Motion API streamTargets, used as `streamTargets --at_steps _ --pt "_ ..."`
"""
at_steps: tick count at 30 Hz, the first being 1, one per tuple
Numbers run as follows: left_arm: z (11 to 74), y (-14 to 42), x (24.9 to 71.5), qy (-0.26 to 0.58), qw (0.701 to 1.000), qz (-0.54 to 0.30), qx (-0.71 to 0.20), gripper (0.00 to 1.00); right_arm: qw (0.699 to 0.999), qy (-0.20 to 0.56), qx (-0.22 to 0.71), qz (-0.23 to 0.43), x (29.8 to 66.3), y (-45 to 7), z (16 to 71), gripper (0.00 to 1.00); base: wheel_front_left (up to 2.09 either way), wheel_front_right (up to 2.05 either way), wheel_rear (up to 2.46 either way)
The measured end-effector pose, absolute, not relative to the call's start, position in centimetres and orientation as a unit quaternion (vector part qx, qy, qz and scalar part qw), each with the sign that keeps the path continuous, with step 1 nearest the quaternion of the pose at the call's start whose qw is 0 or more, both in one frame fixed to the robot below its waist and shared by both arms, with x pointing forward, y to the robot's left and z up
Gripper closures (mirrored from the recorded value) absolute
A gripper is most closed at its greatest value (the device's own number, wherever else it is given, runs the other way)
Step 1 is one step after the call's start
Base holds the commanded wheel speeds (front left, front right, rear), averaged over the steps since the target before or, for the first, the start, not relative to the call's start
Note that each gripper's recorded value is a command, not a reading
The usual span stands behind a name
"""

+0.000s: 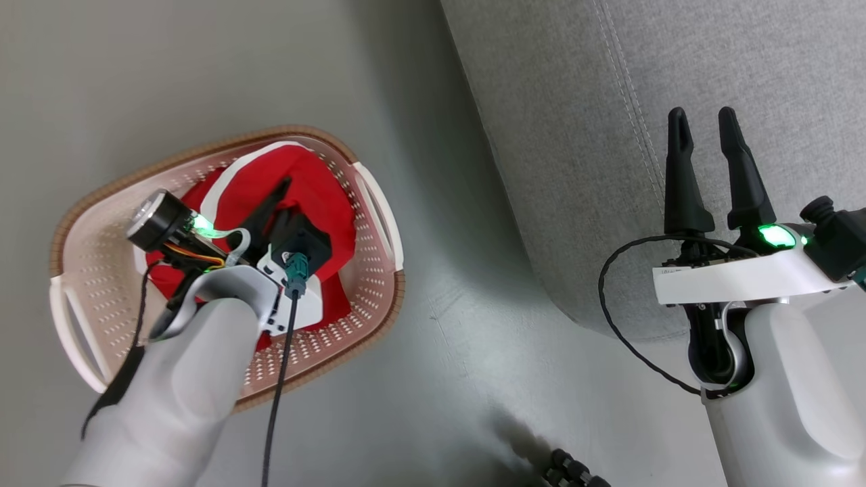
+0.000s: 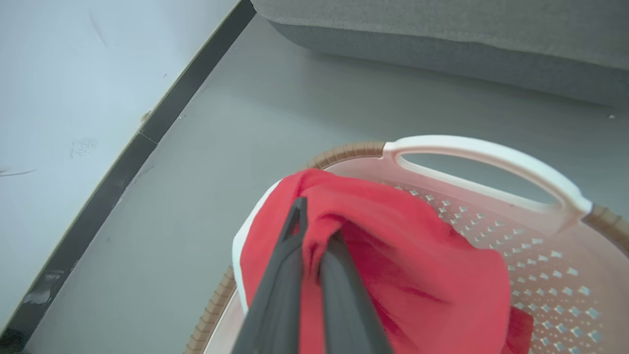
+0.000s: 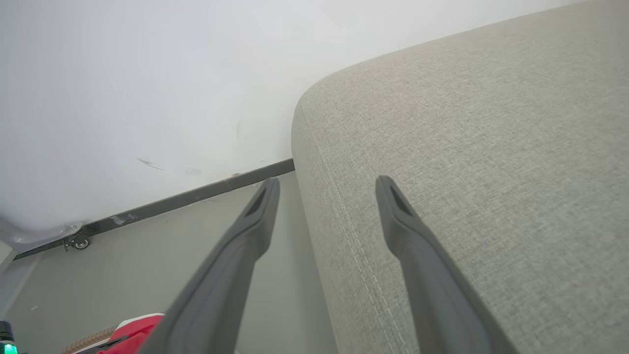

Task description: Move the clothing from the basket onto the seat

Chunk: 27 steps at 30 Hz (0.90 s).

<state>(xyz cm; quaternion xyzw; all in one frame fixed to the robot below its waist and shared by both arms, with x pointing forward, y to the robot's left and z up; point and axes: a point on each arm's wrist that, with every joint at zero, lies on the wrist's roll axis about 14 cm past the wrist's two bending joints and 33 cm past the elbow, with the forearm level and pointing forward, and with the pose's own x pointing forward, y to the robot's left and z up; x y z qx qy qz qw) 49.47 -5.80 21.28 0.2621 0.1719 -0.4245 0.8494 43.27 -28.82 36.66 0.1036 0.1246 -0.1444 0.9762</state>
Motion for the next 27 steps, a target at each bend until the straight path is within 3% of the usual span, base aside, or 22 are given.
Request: streamTargets --at_steps 15,27 --pt "27.8 -4.9 50.2 0.166 0.919 -0.326 0.15 1.0 0.986 0.091 0.089 -0.112 44.7 -27.3 39.4 0.0 0.0 0.0 0.0" --pt "33.6 -1.0 51.1 0.134 0.954 -0.245 0.107 1.0 0.992 0.057 0.083 -0.076 45.7 -25.1 42.4 0.0 0.0 0.0 0.0"
